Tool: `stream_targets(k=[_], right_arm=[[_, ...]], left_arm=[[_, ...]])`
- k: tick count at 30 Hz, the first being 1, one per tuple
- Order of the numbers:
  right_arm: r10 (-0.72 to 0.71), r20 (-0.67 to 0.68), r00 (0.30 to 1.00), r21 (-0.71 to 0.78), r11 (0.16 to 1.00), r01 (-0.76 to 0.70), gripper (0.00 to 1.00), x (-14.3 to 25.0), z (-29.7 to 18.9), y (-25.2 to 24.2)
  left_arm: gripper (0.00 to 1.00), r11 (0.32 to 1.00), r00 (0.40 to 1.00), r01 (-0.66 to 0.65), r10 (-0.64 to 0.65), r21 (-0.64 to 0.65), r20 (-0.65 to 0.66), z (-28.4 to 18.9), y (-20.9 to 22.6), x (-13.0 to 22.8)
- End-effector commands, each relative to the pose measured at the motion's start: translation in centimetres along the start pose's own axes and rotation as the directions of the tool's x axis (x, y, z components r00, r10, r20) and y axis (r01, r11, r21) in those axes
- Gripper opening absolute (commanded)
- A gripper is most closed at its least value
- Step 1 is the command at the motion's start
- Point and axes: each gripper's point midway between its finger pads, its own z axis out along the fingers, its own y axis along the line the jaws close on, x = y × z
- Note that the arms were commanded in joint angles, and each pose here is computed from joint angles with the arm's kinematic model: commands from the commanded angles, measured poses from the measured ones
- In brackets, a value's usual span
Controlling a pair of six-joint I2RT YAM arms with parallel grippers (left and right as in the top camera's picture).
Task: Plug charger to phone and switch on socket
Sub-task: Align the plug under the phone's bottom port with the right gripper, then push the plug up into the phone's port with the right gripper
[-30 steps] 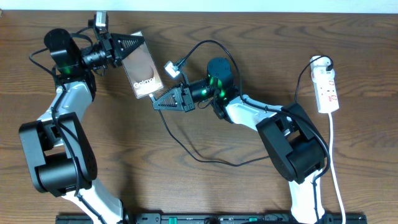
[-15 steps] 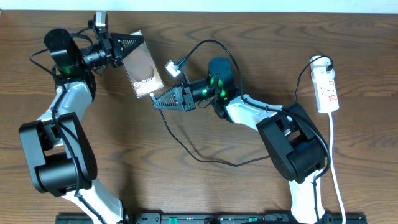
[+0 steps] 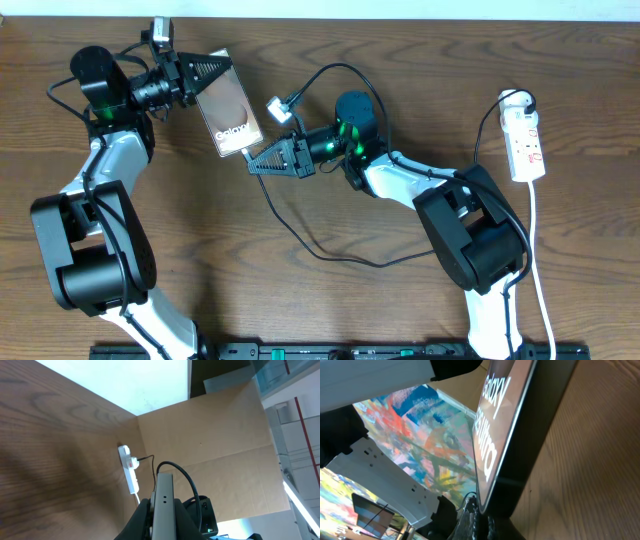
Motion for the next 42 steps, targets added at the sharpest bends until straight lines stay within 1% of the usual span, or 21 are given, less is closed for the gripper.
stream_targets(k=[1,12,18,27,34,39,42], right_arm=[[-0.019,0.026,0.999,0.011,1.0,0.019,0.01,-1.1,-0.4,0.3],[0.01,0.049,0.999,0.025,1.0,-0.012,0.01,-1.5,-0.5,0.1],[0.049,0.077,0.996,0.038,0.998,-0.052,0.01,-1.9,-0.4,-0.2],[0.067,0.094,0.993,0.047,0.996,-0.072,0.01,-2.2,-0.5,-0.4],[0.066,0.094,0.993,0.047,0.996,-0.071,0.01,-2.2,-0.5,-0.4],[0.063,0.093,0.994,0.047,0.997,-0.067,0.01,-2.2,-0.8,-0.4],[0.062,0.096,0.993,0.049,0.997,-0.067,0.01,-2.3,-1.0,-0.5]], left_arm=[[0.07,1.0,1.0,-0.016,0.017,0.013,-0.025,0.2,-1.0,0.3],[0.07,1.0,1.0,-0.007,0.007,0.012,-0.024,0.2,-0.9,0.3],[0.07,1.0,1.0,-0.007,0.007,0.009,-0.012,0.3,-0.9,0.1],[0.07,1.0,1.0,-0.012,0.012,0.014,-0.021,1.4,-1.1,0.4],[0.07,0.999,0.998,-0.022,0.024,0.029,-0.066,1.4,-1.4,1.2],[0.08,0.996,0.989,-0.066,0.074,0.058,-0.128,1.3,-2.0,2.2],[0.08,0.996,0.988,-0.067,0.074,0.06,-0.134,1.2,-2.1,2.3]])
